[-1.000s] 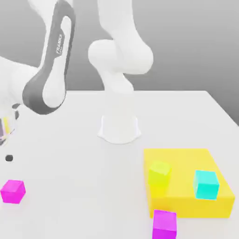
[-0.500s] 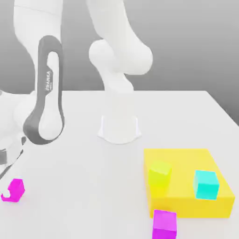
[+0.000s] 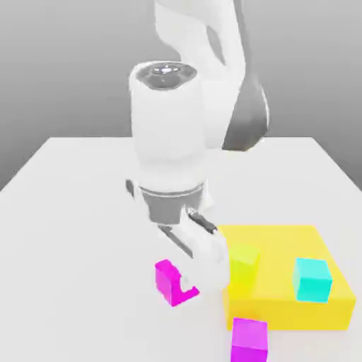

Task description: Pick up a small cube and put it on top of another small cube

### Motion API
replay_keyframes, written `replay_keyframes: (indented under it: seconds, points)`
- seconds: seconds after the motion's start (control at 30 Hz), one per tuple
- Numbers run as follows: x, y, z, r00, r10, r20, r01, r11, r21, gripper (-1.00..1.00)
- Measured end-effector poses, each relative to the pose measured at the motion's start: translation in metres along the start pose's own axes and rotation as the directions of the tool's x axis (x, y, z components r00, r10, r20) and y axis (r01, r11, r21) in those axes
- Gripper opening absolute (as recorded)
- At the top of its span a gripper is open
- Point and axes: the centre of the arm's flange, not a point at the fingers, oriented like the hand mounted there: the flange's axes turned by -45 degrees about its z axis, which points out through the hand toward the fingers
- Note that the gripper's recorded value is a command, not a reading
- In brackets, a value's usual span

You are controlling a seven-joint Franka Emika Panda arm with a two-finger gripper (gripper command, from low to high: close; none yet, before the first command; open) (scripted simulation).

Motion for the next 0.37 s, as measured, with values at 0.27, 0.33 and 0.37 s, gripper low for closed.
replay_keyframes:
  seconds: [0.27, 0.33, 0.37]
  points:
    - [-0.11, -0.053, 0.028, 0.966, -0.26, -0.005, 0.26, 0.965, -0.032, -1.0]
    - [-0.11, -0.053, 0.036, 0.965, -0.261, -0.004, 0.261, 0.965, -0.031, 1.0]
    - [-0.11, -0.053, 0.036, 0.965, -0.261, -0.004, 0.261, 0.965, -0.031, 1.0]
